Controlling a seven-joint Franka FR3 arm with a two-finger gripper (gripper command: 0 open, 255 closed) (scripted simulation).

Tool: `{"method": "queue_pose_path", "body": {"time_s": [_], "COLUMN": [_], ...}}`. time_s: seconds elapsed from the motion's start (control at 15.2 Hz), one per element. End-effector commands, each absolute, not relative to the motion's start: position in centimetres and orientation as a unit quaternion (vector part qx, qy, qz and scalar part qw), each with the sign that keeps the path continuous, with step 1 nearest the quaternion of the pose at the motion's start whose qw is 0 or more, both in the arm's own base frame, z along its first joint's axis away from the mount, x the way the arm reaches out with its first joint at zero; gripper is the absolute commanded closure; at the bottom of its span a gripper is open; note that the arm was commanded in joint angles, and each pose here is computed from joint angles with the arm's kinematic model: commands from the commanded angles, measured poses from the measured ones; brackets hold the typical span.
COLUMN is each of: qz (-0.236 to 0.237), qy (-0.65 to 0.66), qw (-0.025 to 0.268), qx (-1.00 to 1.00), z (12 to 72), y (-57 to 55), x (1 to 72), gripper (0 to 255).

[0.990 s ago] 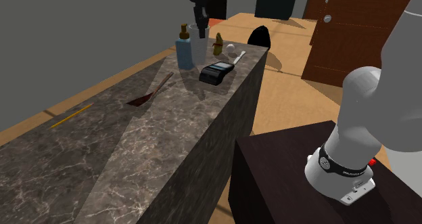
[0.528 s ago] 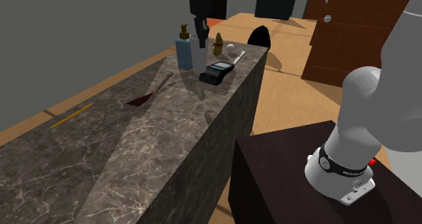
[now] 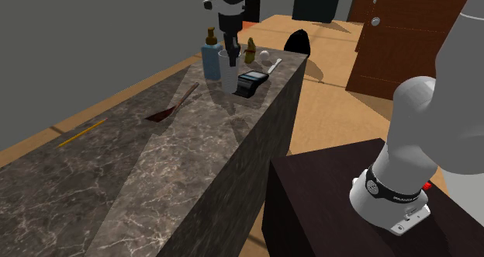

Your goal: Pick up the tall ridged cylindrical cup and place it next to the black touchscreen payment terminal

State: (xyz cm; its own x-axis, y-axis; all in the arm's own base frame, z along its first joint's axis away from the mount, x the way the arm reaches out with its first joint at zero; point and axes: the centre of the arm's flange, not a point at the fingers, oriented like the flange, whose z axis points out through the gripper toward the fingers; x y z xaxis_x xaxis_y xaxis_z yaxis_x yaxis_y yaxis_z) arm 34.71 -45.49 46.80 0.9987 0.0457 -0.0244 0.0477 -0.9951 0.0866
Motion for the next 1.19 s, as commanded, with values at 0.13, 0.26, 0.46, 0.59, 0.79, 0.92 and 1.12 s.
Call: {"method": "queue_pose_path", "body": {"time_s": [0.13, 0.26, 0.46, 0.59, 0.79, 0.92, 1.12], "qz": [-0.011, -0.011, -0.011, -0.011, -0.011, -0.011, -0.011], "qy": [0.023, 0.023, 0.023, 0.023, 0.023, 0.023, 0.023], "qw": [0.044, 0.044, 0.044, 0.044, 0.044, 0.044, 0.044], "qx": [0.999, 0.999, 0.999, 0.999, 0.999, 0.999, 0.999], "z": [44.7, 43.6, 42.0, 41.0, 40.0, 40.0, 40.0], "y": [-45.5, -45.5, -45.5, -45.5, -45.5, -45.5, -45.5], "x": [34.8, 34.8, 34.8, 34.8, 34.7, 34.8, 34.8], "gripper": [255, 255, 255, 255, 255, 255, 255]}}
